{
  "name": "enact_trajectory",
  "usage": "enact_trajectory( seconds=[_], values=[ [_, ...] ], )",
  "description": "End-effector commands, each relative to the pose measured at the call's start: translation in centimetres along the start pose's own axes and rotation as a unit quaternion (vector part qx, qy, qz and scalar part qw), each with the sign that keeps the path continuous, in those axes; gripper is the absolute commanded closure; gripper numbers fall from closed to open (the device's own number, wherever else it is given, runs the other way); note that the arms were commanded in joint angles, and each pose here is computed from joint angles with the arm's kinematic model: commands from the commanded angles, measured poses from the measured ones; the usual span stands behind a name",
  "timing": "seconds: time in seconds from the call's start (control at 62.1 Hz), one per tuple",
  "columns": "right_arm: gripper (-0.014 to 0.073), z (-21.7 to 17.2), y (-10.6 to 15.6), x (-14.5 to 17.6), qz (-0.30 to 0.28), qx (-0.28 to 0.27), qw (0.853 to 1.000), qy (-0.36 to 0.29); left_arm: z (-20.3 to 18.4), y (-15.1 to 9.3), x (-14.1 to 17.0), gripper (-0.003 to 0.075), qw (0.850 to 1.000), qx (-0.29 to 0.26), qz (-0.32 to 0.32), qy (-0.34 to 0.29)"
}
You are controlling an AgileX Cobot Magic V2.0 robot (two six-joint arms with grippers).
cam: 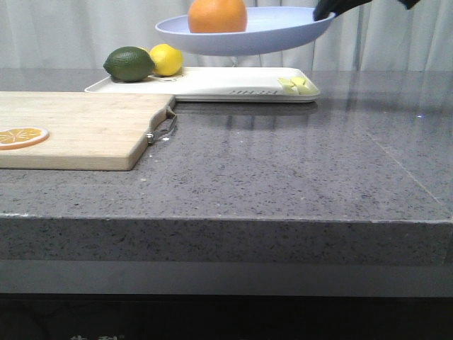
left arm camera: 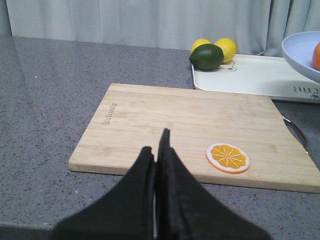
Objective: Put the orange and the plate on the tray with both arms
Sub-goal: 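Lift the plate with the orange and carry it over the white tray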
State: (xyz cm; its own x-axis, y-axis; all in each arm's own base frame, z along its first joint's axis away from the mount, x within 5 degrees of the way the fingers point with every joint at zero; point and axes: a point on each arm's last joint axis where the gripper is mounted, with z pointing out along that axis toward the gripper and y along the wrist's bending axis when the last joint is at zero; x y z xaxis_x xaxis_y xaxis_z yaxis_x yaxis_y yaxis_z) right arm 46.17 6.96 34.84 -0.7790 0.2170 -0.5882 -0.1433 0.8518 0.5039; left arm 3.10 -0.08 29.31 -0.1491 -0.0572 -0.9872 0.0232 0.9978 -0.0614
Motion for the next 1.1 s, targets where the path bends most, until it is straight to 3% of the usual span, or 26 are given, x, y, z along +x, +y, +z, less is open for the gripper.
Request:
enact_trajectory(
  seconds=[0.0,0.37,0.564,0.998,1.079],
  values=[
    [0.0657,-2.1,2.5,-2.8,0.003,-0.056,0.996,-0.072,-0.2,-0.1,-1.5,0.0738,0.999,0.003,-0.006,-0.048],
    [0.0657,5.0,2.5,-5.2,0.002,-0.103,0.986,-0.130,-0.1,-0.1,-1.3,0.0738,0.999,0.003,-0.006,-0.046],
    [0.0657,7.5,0.9,-5.3,0.021,-0.102,0.982,-0.157,-0.1,-0.1,-1.3,0.0738,0.999,0.003,-0.006,-0.046],
    [0.0651,9.5,-0.6,-5.1,0.023,-0.082,0.981,-0.173,-0.1,-0.1,-1.4,0.0738,0.999,0.003,-0.006,-0.047],
    [0.0610,9.6,-0.6,-5.0,0.023,-0.081,0.982,-0.169,-0.1,-0.1,-1.4,0.0738,0.999,0.003,-0.006,-0.047]
  ],
)
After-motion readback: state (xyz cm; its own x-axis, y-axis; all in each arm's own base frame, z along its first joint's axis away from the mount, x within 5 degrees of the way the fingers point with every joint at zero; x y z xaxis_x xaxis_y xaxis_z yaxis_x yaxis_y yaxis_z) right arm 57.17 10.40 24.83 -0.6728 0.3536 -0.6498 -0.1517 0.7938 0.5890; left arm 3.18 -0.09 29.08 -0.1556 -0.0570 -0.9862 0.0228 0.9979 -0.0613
